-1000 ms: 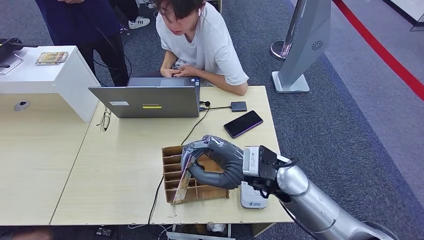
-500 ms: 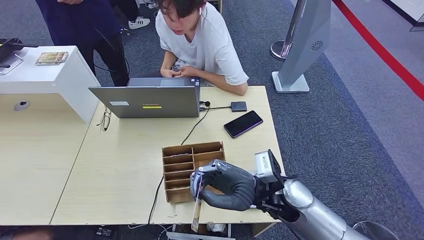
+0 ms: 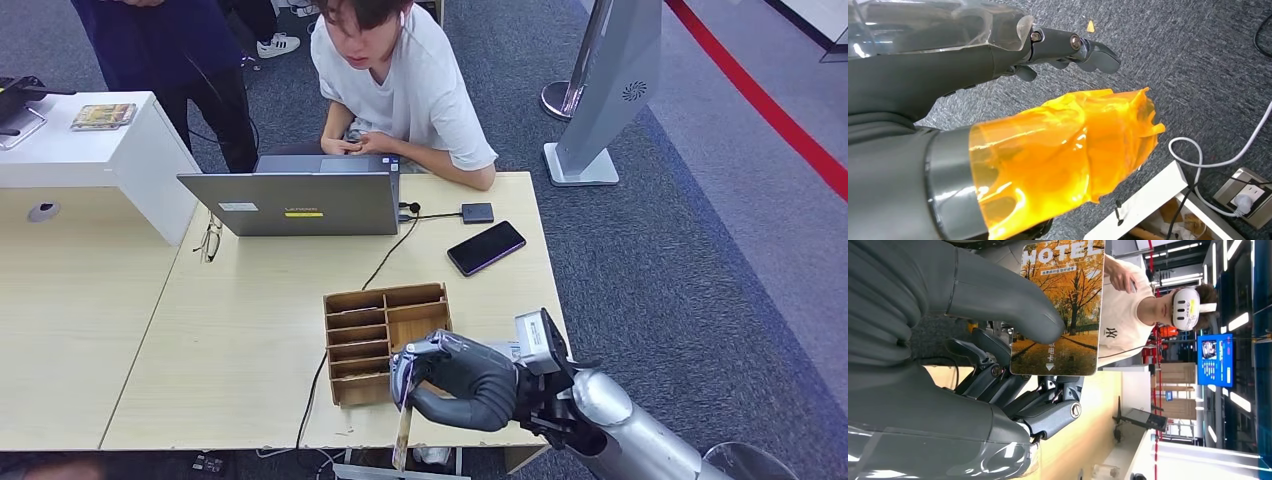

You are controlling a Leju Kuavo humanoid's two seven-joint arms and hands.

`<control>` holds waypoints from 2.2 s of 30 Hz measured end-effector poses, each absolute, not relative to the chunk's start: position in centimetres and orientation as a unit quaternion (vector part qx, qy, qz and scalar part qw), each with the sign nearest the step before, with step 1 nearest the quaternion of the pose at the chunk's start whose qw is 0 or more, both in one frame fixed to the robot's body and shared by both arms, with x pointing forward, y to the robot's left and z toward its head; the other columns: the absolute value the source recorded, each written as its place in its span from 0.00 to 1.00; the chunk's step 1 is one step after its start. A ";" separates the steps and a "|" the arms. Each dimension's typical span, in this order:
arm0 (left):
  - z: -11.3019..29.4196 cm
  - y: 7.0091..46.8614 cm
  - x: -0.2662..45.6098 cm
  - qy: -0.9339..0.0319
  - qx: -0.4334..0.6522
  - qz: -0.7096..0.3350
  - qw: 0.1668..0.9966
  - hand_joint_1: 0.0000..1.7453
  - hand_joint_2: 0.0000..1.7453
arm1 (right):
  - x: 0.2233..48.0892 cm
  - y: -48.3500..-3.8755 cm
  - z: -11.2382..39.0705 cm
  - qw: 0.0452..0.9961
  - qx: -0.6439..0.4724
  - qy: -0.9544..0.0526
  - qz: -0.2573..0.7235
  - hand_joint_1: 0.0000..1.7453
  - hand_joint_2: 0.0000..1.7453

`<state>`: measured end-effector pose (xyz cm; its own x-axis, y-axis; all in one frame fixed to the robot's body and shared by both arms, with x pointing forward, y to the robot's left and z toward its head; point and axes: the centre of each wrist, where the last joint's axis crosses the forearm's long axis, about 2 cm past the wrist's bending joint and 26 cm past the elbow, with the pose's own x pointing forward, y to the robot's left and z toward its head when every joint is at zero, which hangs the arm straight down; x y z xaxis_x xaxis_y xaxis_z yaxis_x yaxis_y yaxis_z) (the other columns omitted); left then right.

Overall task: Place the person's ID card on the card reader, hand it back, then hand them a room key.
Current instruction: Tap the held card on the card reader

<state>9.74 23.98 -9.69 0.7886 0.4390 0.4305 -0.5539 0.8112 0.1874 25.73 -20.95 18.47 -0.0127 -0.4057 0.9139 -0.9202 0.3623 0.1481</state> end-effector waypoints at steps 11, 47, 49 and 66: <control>-9.6 23.8 9.9 -0.184 0.153 0.274 0.931 0.00 0.00 | 25.9 -22.2 17.5 0.524 0.467 -0.666 0.255 1.00 1.00; -9.6 23.5 10.0 -0.172 0.147 0.302 0.926 0.00 0.00 | 22.5 -27.7 10.4 0.658 0.355 -0.635 0.196 1.00 1.00; -9.6 23.5 10.1 -0.172 0.146 0.303 0.926 0.00 0.00 | 22.5 -28.0 10.2 0.664 0.337 -0.638 0.199 1.00 1.00; -9.5 23.2 10.1 -0.172 0.140 0.305 0.926 0.00 0.00 | 23.1 -30.0 9.3 0.697 0.190 -0.658 0.211 1.00 1.00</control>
